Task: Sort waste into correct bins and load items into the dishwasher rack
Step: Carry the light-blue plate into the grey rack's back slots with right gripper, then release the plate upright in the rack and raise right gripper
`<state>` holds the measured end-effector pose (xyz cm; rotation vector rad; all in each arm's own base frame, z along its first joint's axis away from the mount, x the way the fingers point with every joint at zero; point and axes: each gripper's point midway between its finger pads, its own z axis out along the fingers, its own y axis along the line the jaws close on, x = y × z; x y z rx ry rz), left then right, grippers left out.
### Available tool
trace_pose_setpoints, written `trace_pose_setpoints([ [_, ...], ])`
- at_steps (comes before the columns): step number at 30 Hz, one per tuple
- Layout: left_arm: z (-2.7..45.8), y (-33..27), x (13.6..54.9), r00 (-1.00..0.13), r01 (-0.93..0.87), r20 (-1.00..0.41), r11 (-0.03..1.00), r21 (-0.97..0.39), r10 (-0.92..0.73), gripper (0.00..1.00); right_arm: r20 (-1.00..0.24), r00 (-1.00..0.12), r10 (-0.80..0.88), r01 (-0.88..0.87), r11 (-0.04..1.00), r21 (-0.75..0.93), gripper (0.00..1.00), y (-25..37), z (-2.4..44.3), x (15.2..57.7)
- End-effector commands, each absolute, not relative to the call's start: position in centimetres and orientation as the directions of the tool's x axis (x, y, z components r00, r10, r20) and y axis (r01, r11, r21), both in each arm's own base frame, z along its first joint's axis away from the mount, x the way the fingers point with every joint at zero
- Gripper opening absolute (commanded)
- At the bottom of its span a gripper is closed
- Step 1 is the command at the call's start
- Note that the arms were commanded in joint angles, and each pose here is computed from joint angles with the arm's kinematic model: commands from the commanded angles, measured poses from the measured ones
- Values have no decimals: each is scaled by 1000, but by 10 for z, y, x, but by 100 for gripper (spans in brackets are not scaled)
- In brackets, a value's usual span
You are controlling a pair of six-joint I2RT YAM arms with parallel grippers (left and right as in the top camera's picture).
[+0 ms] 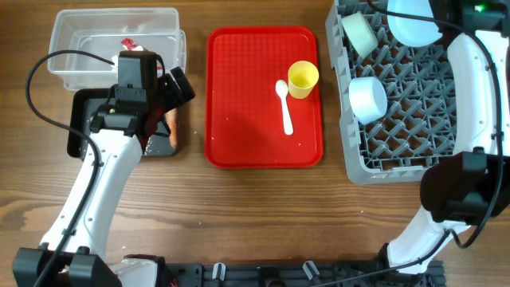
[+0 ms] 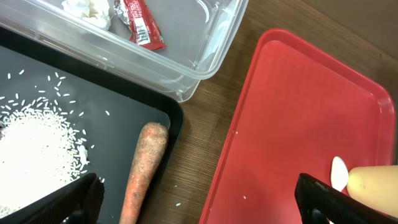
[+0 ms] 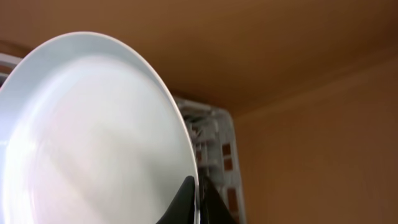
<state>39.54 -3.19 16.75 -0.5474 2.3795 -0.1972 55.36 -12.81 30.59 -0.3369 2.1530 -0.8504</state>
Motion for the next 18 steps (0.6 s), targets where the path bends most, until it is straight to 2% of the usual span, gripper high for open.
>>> trace_pose_setpoints([
  [1, 167, -29, 397, -674, -348, -588, 895, -280, -447, 100, -515, -641, -569, -54, 702, -710, 4, -122, 288, 570],
  [9, 167, -29, 397, -674, -348, -588, 895, -280, -447, 100, -438, -695, -571, -9, 615, -788, 4, -144, 278, 579],
  [18, 167, -29, 396, -675, -348, -588, 895, -280, -447, 100, -418, -699, -581, -44, 617, -786, 4, -135, 258, 587],
])
